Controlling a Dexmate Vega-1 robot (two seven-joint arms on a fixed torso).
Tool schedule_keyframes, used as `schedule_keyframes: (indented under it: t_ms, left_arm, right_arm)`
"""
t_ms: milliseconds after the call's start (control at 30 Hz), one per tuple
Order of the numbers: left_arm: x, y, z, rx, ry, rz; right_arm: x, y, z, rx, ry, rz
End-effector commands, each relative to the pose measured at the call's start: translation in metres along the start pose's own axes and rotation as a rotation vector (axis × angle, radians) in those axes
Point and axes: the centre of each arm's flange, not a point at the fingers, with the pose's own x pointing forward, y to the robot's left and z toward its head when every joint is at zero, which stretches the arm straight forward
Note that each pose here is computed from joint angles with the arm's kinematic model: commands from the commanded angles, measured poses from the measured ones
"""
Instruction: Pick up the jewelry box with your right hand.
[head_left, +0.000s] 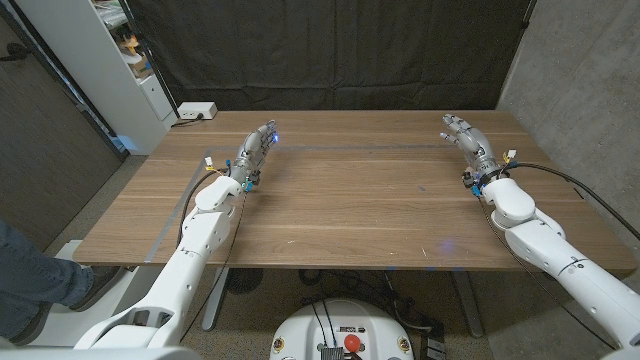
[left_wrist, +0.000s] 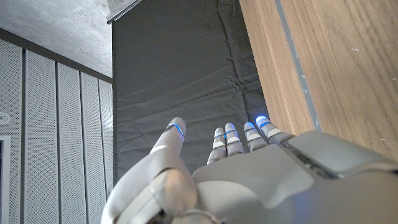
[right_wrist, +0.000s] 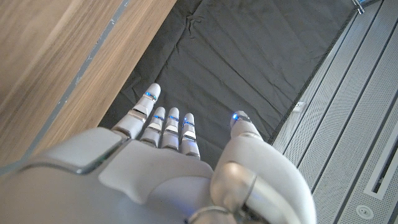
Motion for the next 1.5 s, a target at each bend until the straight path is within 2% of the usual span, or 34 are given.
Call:
schedule_keyframes:
  t_ms: [33,500,1067,1500]
  left_arm:
    - [0.001,0.001,-0.005,-0.004,0.009,0.003]
    - [0.002,0.001,-0.003,0.005,0.007,-0.004]
    - [0.0,0.008,-0.002,0.005,0.004,0.001]
    - [0.001,0.008,0.0,0.006,0.0,-0.007]
  right_arm:
    - [-0.005,-0.012,0.004,-0.162,-0.01,-0.016]
    - [-0.01,-0.023,0.006,-0.348,-0.004,-0.031]
    - [-0.013,-0.024,0.01,-0.549,0.0,-0.031]
    - [-0.017,-0.023,0.016,-0.671,-0.005,-0.029]
